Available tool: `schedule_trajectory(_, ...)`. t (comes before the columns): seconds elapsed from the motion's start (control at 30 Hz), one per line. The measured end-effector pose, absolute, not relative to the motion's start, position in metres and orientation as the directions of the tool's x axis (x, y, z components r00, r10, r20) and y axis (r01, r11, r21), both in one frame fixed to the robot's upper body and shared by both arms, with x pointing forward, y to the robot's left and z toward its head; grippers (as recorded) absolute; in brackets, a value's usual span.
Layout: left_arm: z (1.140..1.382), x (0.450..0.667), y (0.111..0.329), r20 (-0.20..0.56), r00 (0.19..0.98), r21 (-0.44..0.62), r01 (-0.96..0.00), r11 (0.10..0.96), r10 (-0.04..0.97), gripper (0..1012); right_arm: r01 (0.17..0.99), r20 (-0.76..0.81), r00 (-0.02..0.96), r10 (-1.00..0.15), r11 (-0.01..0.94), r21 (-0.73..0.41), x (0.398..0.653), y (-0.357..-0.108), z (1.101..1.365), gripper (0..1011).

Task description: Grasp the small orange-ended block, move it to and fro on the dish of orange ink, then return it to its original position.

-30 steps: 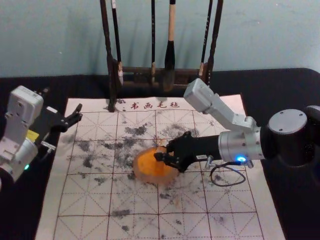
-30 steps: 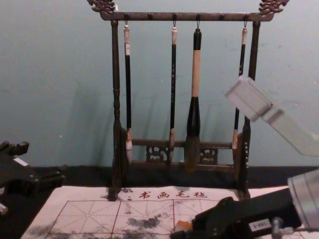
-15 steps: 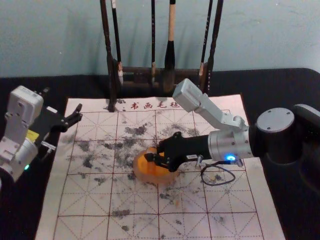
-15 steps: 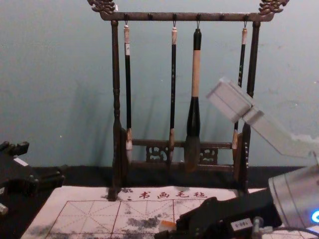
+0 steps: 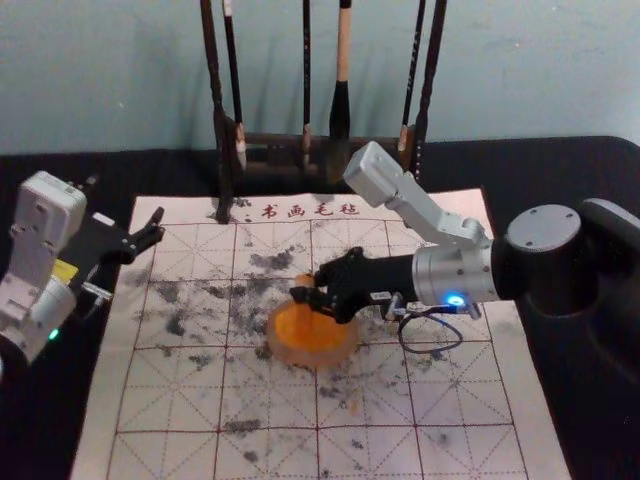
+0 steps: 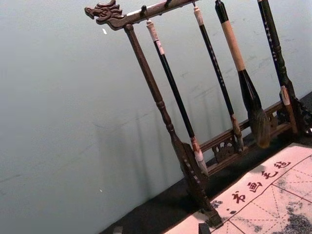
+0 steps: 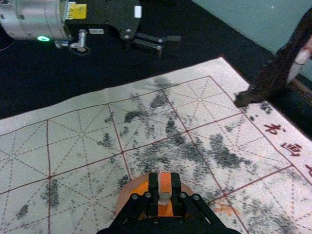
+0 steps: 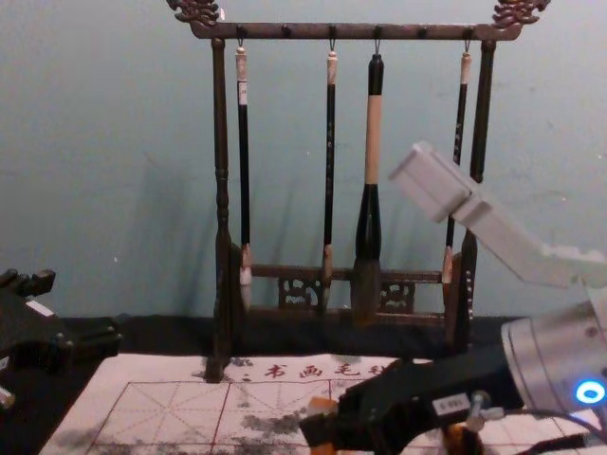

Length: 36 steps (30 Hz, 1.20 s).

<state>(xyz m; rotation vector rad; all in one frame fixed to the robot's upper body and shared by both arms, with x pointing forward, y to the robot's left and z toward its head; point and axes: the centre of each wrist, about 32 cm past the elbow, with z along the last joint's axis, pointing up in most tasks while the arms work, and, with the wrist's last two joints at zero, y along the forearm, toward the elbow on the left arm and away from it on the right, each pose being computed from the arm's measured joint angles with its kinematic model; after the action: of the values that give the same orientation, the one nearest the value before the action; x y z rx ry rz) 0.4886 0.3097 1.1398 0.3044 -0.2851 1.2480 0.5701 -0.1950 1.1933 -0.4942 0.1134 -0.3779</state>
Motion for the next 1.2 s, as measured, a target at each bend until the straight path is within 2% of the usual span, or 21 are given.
schedule_trajectory(0.83,1.14,0.489,0.31,0.374,0.292,0.07,-0.955,0.287,0.88,1001,0.352,-0.005,0.915,-0.403,0.806,-0.477,0.568,-0.202,1.196,129)
schedule_trajectory(1.2,1.14,0.489,0.31,0.374,0.292,0.07,-0.955,0.287,0.88,1001,0.38,-0.002,0.908,-0.42,0.824,-0.42,0.558,-0.209,1.21,129)
